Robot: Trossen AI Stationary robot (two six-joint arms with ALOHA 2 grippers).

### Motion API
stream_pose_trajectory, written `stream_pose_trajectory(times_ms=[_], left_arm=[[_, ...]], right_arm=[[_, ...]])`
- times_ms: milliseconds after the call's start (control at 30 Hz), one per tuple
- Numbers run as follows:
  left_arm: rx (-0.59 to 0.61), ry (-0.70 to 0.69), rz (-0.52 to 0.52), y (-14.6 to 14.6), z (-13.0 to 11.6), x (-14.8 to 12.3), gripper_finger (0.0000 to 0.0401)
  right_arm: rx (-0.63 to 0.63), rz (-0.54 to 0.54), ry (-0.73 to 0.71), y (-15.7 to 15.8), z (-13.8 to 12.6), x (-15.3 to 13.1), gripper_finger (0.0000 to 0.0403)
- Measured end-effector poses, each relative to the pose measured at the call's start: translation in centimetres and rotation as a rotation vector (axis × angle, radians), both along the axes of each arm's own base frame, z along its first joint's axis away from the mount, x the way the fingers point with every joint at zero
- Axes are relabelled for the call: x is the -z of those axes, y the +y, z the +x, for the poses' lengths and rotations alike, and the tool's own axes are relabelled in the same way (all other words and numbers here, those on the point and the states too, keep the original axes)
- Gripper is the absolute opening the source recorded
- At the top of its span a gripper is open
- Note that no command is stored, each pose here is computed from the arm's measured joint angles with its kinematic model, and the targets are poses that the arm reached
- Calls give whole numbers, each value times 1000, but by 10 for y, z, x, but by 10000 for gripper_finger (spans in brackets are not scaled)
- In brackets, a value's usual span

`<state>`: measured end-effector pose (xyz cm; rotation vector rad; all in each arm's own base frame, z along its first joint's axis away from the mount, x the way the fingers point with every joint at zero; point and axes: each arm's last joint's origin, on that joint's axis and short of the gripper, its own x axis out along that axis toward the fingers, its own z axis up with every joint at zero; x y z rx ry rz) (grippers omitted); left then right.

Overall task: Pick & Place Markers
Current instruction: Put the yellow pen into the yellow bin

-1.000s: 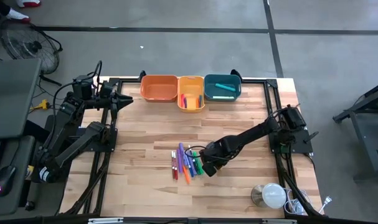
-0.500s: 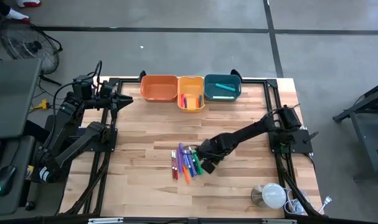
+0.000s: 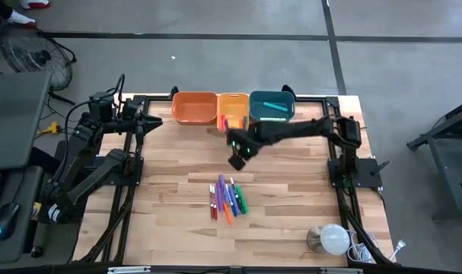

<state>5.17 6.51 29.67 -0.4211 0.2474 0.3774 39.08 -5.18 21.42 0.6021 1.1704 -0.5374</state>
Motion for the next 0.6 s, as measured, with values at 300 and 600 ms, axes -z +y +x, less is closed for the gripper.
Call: stream_pose_trajectory(times_ms=[300, 600], left_arm=[[-24, 11, 6, 1, 0, 0, 88], [-24, 11, 7, 1, 0, 0, 88]], right_arm=[[202, 20, -181, -71, 1, -15, 22], [345, 4, -282, -103, -2, -20, 22]])
